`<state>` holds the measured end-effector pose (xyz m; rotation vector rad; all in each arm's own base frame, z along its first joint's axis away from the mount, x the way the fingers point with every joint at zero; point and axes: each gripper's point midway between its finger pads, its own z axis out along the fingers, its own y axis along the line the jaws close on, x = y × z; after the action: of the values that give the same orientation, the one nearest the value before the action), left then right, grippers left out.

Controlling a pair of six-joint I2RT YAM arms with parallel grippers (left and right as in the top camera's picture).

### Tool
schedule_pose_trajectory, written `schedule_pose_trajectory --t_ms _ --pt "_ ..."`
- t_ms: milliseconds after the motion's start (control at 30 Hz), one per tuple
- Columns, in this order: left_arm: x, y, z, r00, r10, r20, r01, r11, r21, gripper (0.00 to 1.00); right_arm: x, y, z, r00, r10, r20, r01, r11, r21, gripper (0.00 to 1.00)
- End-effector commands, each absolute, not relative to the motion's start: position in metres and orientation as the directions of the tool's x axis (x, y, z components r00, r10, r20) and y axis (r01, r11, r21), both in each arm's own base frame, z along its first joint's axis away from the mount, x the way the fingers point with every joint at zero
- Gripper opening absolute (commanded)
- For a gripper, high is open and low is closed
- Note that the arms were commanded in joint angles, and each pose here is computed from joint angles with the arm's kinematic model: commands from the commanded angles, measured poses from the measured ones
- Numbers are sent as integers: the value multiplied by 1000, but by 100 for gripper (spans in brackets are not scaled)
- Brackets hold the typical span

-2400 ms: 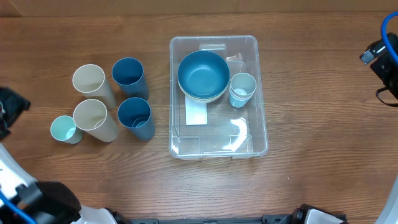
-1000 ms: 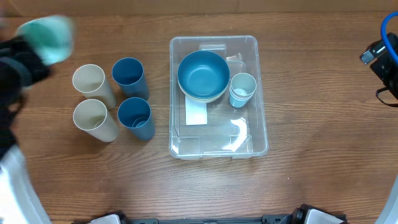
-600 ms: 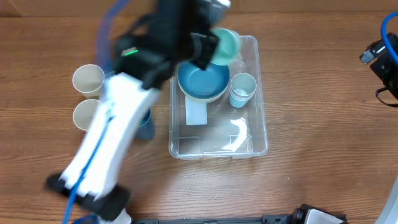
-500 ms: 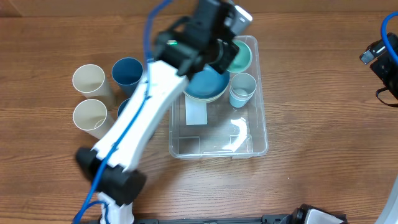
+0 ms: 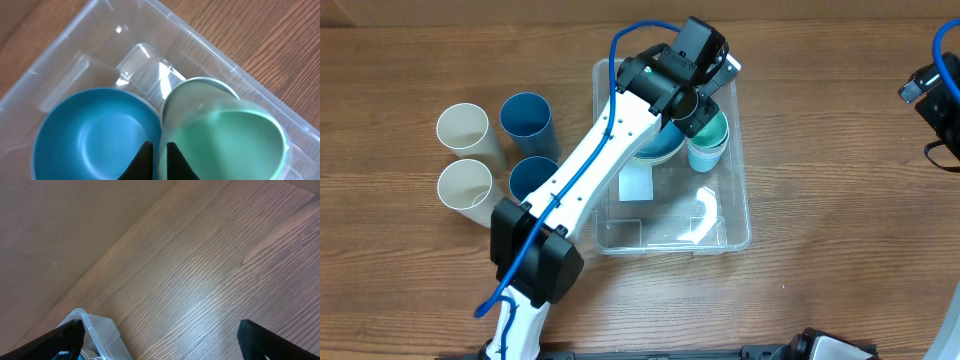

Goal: Pack container
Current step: 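Stack the mint cup onto the cups in the bin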

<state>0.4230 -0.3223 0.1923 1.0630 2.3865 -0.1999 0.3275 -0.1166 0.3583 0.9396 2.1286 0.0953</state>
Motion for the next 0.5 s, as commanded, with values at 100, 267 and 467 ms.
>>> schedule_pose_trajectory --t_ms 100,267,467 --pt "428 -311 208 -600 618 -509 667 737 108 38 329 -117 360 -407 654 -638 591 721 362 100" --pt "415 -246 320 -659 440 -610 430 886 175 49 329 -117 360 -407 654 -638 591 721 362 100" --pt "379 -74 388 -756 -49 -653 -110 993 52 68 329 -117 360 -407 654 -638 591 721 362 100"
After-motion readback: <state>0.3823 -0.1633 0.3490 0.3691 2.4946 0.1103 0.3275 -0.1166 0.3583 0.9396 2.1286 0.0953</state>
